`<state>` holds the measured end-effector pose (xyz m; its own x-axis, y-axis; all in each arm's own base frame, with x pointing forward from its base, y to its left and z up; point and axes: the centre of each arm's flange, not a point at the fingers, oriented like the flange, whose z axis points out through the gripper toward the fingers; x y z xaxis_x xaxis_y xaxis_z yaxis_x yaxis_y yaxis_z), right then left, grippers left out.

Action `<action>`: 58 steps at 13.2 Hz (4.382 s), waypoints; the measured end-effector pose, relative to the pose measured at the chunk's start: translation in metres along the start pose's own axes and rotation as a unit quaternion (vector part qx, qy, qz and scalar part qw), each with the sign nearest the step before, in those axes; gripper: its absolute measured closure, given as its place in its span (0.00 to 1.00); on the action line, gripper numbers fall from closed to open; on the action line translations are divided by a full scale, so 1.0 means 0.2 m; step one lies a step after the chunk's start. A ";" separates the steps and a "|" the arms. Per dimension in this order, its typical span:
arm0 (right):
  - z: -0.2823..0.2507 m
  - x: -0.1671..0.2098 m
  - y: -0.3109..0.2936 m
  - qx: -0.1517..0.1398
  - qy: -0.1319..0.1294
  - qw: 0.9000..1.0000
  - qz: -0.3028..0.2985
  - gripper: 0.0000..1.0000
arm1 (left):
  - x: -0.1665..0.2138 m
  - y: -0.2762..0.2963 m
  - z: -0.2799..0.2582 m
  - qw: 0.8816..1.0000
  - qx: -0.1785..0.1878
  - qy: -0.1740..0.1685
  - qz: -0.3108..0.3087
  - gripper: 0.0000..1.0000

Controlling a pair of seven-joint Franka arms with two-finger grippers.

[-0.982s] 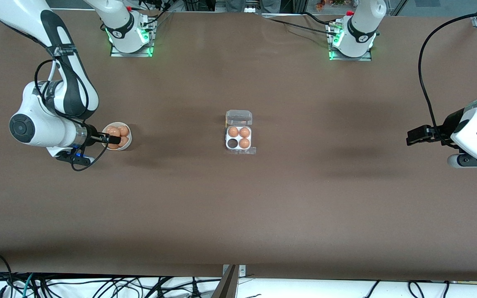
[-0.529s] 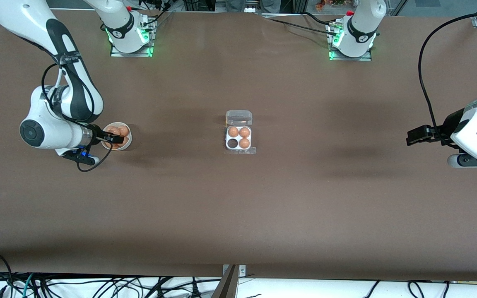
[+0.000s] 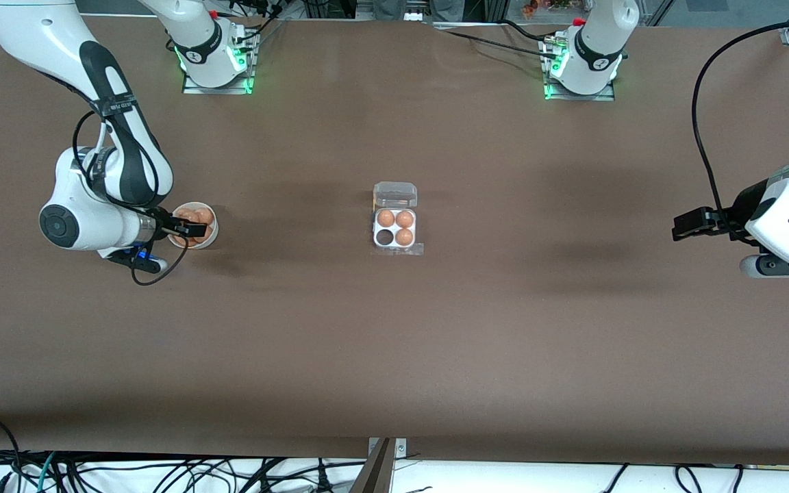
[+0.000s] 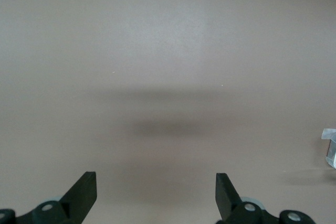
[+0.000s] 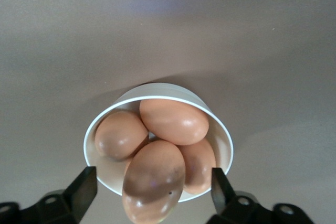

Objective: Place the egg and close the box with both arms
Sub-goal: 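Grasp one brown egg from the bowl with the right gripper, then carry the egg with the right gripper to the carton's empty slot, then lower the egg into the slot and open the right gripper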

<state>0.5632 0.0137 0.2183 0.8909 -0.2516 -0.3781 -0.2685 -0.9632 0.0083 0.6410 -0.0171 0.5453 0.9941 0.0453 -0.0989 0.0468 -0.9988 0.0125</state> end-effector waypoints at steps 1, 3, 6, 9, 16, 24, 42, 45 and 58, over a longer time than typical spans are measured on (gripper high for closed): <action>0.00 0.00 0.00 0.000 0.000 1.000 0.000 0.21 | 0.00 0.00 0.00 1.000 0.000 0.000 0.000 0.00; 0.00 0.00 0.00 0.001 0.000 1.000 0.001 0.33 | 0.00 0.00 0.00 1.000 0.000 0.000 0.000 0.00; -0.01 0.00 0.00 0.005 0.001 1.000 0.003 0.51 | 0.00 0.00 0.01 1.000 0.000 -0.001 0.000 0.00; -0.01 0.00 0.00 0.008 0.000 1.000 0.004 0.51 | 0.01 0.00 0.01 1.000 0.000 -0.002 0.000 0.00; -0.09 0.02 -0.03 0.010 -0.015 1.000 0.002 0.51 | 0.01 0.00 0.01 1.000 0.000 -0.002 0.000 0.00; -0.29 0.10 -0.19 0.098 -0.081 0.992 0.022 0.51 | 0.01 0.00 0.01 1.000 0.000 -0.002 0.000 0.00; 0.00 -0.06 -1.26 0.374 -0.280 0.865 0.183 0.51 | 0.01 0.00 0.01 1.000 0.000 -0.002 0.000 0.00; 0.11 -0.11 -1.43 0.386 -0.272 0.858 0.200 0.51 | 0.01 0.00 0.01 1.000 0.000 -0.002 0.000 0.00; 0.47 -0.21 -1.61 0.371 -0.312 0.844 0.228 0.51 | 0.01 0.01 0.01 1.000 -0.010 -0.003 0.000 0.00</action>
<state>0.5780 0.3429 0.1450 0.3287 -0.2599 -0.9080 -0.8936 -0.3968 -0.2100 0.6420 -0.0195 0.5425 0.9935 0.0450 -0.1045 0.0487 -0.9983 0.0331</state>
